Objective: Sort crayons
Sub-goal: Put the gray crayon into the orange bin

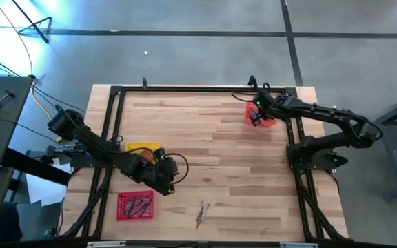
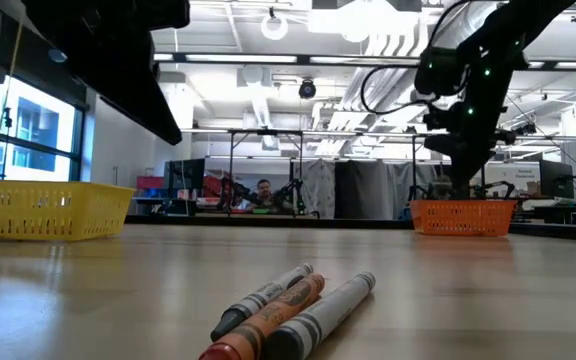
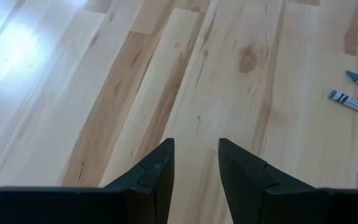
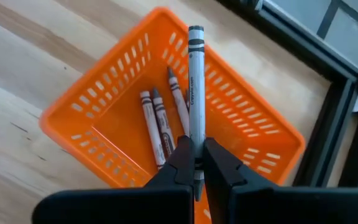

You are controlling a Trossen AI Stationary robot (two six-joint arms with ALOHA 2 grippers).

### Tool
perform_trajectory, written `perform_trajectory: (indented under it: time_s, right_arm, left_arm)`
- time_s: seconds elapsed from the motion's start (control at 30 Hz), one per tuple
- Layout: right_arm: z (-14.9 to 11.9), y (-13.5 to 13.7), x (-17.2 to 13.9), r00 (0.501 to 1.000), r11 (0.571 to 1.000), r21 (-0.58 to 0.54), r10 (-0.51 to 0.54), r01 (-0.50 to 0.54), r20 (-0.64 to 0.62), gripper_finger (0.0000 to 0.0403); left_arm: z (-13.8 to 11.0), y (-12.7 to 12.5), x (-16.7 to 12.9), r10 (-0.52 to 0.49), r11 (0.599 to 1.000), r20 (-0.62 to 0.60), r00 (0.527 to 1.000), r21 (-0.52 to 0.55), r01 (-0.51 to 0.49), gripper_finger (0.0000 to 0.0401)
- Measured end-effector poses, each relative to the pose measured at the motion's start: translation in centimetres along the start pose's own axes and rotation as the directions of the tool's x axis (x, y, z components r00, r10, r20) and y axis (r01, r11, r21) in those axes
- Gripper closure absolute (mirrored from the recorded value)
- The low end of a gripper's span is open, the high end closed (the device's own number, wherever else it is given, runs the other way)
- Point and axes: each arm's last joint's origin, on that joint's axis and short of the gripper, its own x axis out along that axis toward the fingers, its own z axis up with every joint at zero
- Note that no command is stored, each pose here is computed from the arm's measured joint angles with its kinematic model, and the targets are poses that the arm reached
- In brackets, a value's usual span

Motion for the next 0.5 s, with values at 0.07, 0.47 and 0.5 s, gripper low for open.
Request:
perform_trajectory:
  time_s: [0.07, 0.47, 0.5]
  right_arm:
    - [0.0, 0.2, 0.5, 1.000, 1.000, -0.005, -0.006, 0.006, -0.019, 0.0402]
    - [0.0, 1.1, 2.8, 0.995, 0.999, -0.028, -0.030, 0.028, -0.091, 0.0402]
    - [0.0, 1.1, 2.8, 0.995, 0.999, -0.029, -0.031, 0.028, -0.093, 0.0402]
  left_arm:
    - [0.0, 0.0, 0.0, 0.000, 1.000, 0.000, 1.000, 0.001, 0.000, 0.0291]
    - [0.0, 0.0, 0.0, -0.001, 1.000, -0.001, 1.000, 0.002, 0.001, 0.0291]
    - [0.0, 0.0, 0.0, -0.001, 1.000, -0.001, 1.000, 0.001, 0.001, 0.0291]
